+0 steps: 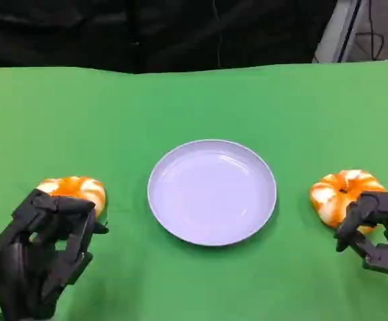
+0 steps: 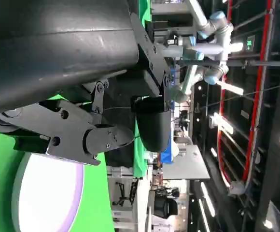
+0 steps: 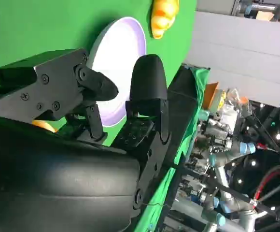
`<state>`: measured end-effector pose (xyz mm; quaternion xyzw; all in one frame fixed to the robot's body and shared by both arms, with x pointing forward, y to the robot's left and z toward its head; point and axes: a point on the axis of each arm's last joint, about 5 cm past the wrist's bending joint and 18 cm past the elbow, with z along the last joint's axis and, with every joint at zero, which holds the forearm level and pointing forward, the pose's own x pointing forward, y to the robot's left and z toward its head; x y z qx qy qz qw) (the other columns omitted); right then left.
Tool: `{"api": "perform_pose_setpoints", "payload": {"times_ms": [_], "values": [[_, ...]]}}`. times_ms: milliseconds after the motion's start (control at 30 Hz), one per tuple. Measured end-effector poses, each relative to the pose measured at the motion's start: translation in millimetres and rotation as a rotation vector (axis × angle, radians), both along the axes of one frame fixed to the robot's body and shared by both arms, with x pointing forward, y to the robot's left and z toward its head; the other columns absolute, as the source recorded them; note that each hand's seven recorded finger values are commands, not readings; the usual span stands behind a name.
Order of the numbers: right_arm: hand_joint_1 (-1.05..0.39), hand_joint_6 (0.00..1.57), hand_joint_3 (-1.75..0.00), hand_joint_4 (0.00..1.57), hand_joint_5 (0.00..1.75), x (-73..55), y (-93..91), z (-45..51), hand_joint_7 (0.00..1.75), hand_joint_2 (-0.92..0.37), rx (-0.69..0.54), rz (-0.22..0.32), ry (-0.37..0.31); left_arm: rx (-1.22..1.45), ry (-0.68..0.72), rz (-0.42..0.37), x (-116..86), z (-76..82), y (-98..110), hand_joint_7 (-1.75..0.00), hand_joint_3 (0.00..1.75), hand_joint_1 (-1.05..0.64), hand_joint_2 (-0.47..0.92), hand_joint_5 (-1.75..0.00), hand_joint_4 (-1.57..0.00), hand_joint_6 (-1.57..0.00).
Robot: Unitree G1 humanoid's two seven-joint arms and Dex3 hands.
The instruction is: Grasp the bread from the table and place it into the plate.
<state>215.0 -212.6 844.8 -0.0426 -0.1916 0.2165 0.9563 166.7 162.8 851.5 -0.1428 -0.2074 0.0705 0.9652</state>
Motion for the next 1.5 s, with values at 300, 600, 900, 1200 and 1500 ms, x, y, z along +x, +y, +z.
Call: {"api": "perform_pose_setpoints", "payload": {"times_ms": [300, 600, 900, 1200, 1500], "values": [[0.11, 0.93, -0.76, 0.87, 1.42, -0.2, -1.2, 0.1, 0.96, -0.73, 0.000, -0.008, -0.002, 0.000, -0.004, 0.001, -0.1, 0.7, 0.2, -1.14, 0.49, -0.08, 0.92, -1.57, -0.69, -0.73], [0.12, 0.93, -0.77, 0.87, 1.42, -0.3, -1.7, 0.1, 0.97, -0.74, 0.000, -0.012, -0.002, 0.012, 0.003, 0.002, -0.9, 0.9, 0.0, -1.14, 0.48, -0.09, 0.92, -1.57, -0.69, -0.74], [0.12, 0.92, -0.77, 0.86, 1.42, -0.4, -1.7, -0.3, 0.99, -0.73, 0.000, -0.010, 0.000, 0.013, 0.003, 0.002, -1.0, 0.9, 0.0, -1.04, 0.47, -0.08, 0.92, -1.50, -0.69, -0.76], [0.12, 0.92, -0.81, 0.86, 1.42, -0.4, -1.7, -0.3, 1.00, -0.71, 0.000, -0.012, 0.001, 0.098, 0.014, -0.007, -2.0, -1.6, 4.3, -0.64, 0.40, -0.09, 0.92, -1.19, -0.71, -0.88], [0.12, 0.92, -0.82, 0.86, 1.42, -0.4, -1.7, -0.3, 1.00, -0.70, 0.000, -0.012, 0.001, 0.191, -0.006, 0.061, -0.3, -0.6, 9.5, -0.28, 0.33, -0.13, 0.92, -0.85, -0.78, -1.01]]}}
